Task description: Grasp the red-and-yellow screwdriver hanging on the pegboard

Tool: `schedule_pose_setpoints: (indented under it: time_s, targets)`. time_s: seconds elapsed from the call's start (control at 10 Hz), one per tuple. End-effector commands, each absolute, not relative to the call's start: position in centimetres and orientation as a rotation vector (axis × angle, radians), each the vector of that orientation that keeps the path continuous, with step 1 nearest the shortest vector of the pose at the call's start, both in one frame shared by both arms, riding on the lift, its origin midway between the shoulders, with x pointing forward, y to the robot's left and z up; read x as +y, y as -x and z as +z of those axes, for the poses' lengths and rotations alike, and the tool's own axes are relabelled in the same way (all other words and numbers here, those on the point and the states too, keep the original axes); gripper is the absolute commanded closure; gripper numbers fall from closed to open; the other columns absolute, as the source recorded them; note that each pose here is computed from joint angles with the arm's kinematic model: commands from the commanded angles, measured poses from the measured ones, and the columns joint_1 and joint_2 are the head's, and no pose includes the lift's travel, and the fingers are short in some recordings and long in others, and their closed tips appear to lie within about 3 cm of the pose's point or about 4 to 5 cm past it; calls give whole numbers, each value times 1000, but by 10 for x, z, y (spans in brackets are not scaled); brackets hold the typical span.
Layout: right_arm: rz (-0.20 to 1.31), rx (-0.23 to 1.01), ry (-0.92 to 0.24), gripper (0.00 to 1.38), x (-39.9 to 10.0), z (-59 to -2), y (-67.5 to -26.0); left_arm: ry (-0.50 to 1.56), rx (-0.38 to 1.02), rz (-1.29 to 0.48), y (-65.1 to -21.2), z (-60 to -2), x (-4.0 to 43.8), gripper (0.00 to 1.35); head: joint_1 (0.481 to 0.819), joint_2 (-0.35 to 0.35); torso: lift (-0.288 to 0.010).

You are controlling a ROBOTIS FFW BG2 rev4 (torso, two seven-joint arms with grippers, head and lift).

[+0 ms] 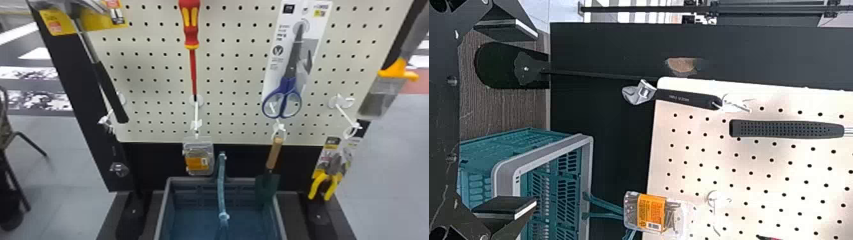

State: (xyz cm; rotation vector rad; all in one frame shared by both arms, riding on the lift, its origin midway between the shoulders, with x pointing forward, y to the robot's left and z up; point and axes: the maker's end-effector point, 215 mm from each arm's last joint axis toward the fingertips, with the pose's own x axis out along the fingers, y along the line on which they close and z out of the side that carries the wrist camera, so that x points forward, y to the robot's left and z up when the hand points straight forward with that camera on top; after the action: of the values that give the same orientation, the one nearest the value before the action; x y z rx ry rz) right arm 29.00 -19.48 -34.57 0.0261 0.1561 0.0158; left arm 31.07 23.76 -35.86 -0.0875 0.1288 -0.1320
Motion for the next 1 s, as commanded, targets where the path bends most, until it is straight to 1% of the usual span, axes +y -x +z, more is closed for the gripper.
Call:
schedule_pose_setpoints:
  time_s: [0.0,0.6,0.7,0.9]
  targets:
    - [16,156,-27,111,-195,-346,-290,90,129,-129,-311,-359,238,139,549,0,-100]
    - [16,159,-27,111,-195,-347,-290,92,120,-134,-313,-352,235,139,549,0,-100]
    - [16,159,-27,111,-195,-347,-290,69,109,-140,-318,-341,234,139,549,0,-100]
    - [16,161,-26,111,-195,-348,-289,57,51,-134,-333,-299,233,139,549,0,-100]
